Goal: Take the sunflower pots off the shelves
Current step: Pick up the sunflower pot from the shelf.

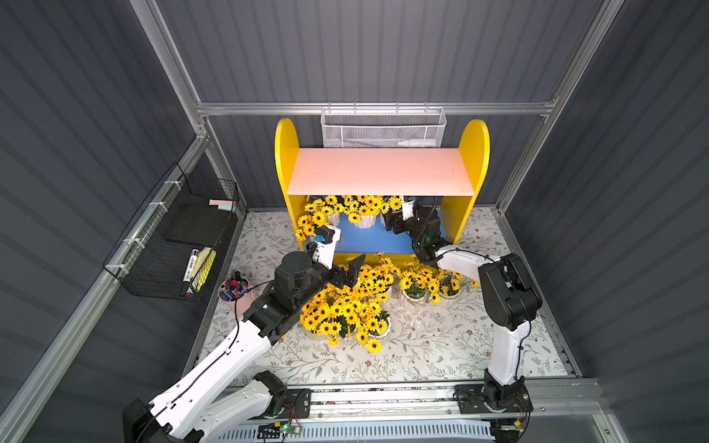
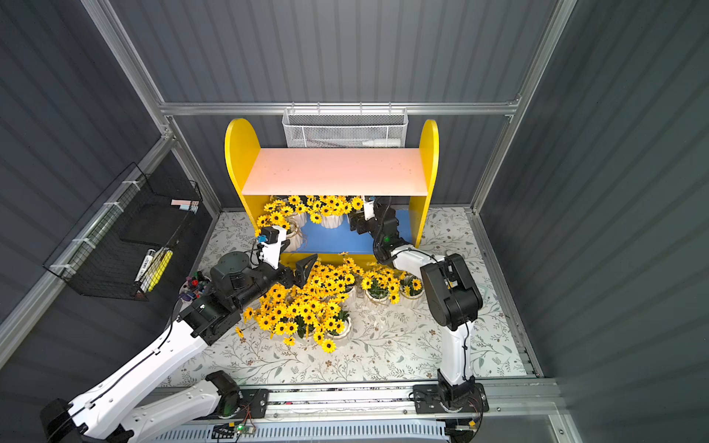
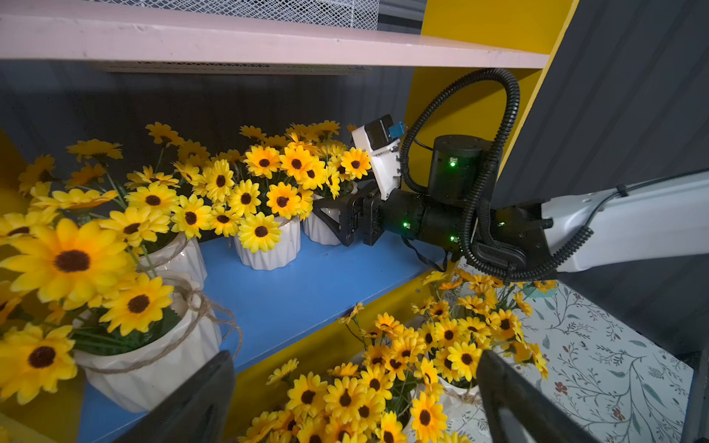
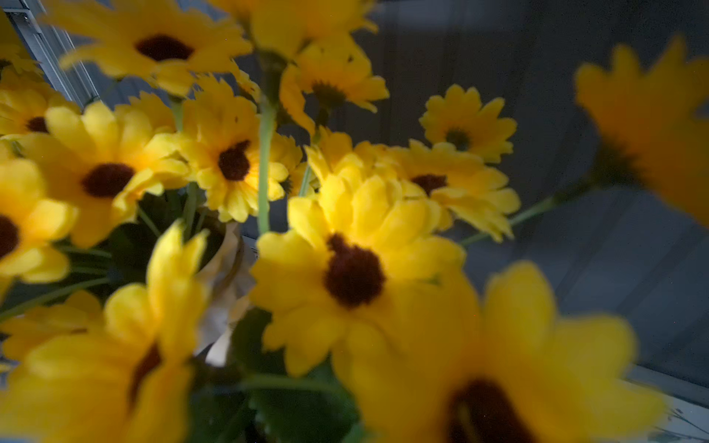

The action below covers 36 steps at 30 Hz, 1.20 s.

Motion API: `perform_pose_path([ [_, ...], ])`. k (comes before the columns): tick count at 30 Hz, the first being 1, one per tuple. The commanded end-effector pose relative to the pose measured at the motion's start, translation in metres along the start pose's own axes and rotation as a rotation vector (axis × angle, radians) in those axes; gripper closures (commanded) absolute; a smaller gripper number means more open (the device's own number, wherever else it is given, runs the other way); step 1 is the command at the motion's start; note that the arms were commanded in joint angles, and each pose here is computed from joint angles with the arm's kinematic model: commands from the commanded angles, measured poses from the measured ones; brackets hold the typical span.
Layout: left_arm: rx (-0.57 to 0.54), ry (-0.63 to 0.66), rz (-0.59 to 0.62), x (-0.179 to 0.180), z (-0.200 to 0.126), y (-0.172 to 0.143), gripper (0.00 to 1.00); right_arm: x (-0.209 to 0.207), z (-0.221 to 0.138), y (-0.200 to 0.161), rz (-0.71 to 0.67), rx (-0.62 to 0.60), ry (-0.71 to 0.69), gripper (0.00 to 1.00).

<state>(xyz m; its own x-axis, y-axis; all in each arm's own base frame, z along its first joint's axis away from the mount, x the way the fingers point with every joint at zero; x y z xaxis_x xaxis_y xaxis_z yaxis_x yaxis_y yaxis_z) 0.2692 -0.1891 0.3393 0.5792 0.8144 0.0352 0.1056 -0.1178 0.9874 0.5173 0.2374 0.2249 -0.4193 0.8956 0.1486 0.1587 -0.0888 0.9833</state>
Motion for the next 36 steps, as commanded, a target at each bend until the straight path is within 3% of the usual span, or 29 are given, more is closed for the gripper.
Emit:
perform_pose_path([
  [1,-0.023,-0.002,0.018,0.001,-0.004,0.004,0.01,-0.002,-0.002,-0.005,-0.039,-0.007,0.003,0.32],
  [4,-0.025,-0.004,0.017,0.000,-0.004,0.004,0.01,-0.001,-0.007,0.000,-0.040,-0.026,0.006,0.38],
  [15,-0.033,-0.012,0.015,-0.001,-0.006,0.005,0.01,0.007,-0.043,0.012,-0.031,-0.066,0.029,0.42],
  [17,-0.032,-0.015,0.013,-0.001,-0.005,0.005,0.00,0.007,-0.052,0.009,-0.029,-0.055,0.027,0.35],
  [19,-0.032,-0.021,0.011,-0.002,-0.005,0.005,0.01,0.006,-0.059,0.005,-0.029,-0.046,0.015,0.15],
  [21,-0.035,-0.027,0.008,-0.003,-0.006,0.006,0.01,0.001,-0.063,-0.001,-0.026,-0.041,-0.017,0.01],
  [36,-0.039,-0.018,0.012,-0.002,-0.006,0.005,0.00,0.000,-0.040,0.000,0.007,-0.047,-0.019,0.01],
])
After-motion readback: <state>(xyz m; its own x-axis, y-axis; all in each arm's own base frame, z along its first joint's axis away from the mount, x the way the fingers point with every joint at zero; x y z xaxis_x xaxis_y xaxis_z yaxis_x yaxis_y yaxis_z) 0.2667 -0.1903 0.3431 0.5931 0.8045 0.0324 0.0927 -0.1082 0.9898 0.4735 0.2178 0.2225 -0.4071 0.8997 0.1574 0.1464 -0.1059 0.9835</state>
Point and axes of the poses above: each gripper's point midway between its finger pads, its own z axis out along the fingers, its own x axis along the line the jaws close on, y = z × x, the point moved 3 cm from there along -z, back along the fingers, and after that the axes turned 8 degrees about z, right-handed, at the moved point
